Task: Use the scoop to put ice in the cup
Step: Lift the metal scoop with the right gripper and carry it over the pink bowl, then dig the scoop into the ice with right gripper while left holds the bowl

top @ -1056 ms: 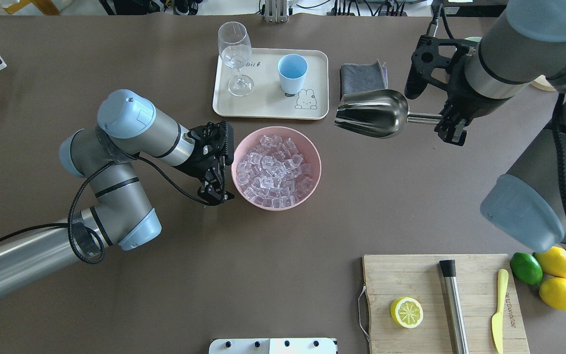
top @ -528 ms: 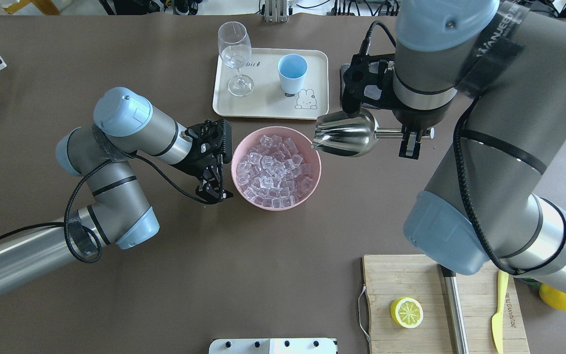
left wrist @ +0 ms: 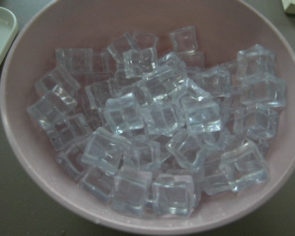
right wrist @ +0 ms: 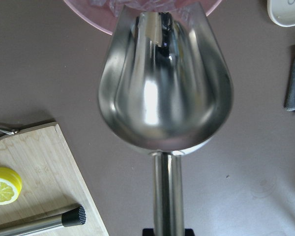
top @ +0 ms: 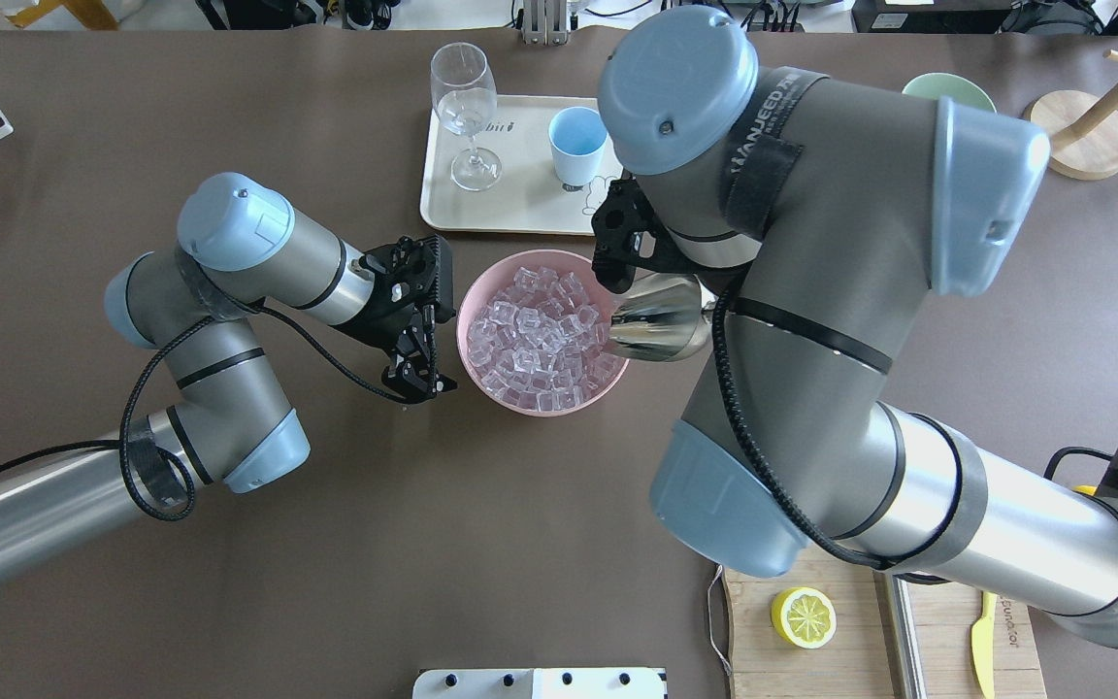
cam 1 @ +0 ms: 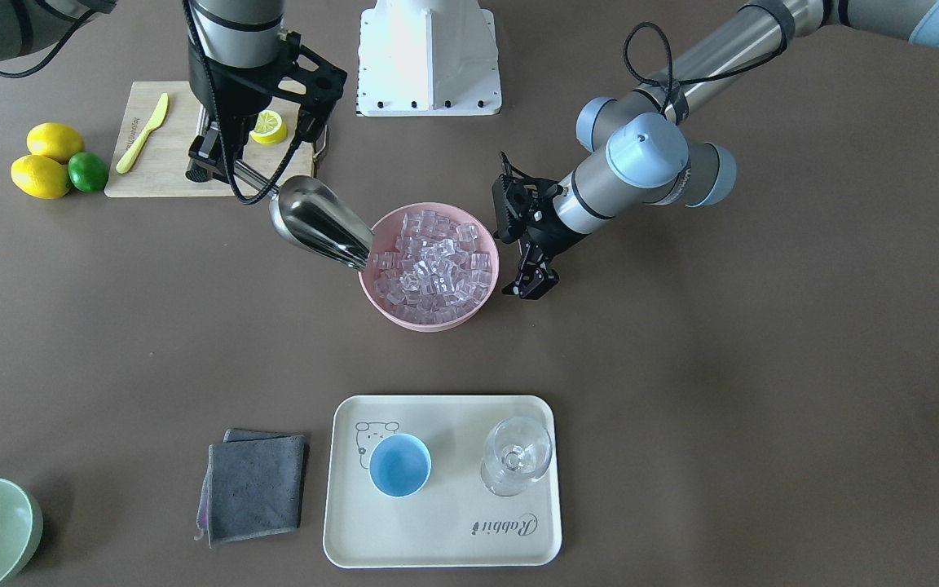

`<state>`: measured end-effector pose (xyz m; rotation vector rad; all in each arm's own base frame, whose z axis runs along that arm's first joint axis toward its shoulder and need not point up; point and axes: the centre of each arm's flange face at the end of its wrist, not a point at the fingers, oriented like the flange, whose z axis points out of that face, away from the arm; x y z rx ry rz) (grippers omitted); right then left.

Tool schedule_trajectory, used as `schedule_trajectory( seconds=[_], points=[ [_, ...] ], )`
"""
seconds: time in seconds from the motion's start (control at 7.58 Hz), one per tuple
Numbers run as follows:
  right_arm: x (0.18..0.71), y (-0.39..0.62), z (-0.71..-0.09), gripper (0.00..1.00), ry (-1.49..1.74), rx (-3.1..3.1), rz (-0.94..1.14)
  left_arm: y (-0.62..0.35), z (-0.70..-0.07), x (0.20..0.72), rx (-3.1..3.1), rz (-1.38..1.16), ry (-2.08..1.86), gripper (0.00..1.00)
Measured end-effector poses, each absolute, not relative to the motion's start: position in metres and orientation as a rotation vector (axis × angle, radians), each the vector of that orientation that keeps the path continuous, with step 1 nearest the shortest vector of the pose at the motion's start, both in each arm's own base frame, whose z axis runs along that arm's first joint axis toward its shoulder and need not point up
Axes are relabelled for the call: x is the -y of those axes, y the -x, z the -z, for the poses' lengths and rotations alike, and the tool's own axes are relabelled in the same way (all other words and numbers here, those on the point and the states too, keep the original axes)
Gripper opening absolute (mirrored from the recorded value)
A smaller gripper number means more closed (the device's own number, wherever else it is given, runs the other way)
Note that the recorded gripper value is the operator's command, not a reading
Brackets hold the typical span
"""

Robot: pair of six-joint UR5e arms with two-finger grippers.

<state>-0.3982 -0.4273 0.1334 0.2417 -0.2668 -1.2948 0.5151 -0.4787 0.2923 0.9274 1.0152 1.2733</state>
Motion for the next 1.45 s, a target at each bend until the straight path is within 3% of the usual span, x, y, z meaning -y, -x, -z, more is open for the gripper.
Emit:
schedule_trajectory(
  seconds=[1.45],
  points=[
    [0.445, 0.515, -0.125, 0.00, -0.156, 0.151, 1.345, -0.528, -0.291, 0.470, -1.024, -1.205, -0.895, 0.99]
  ],
)
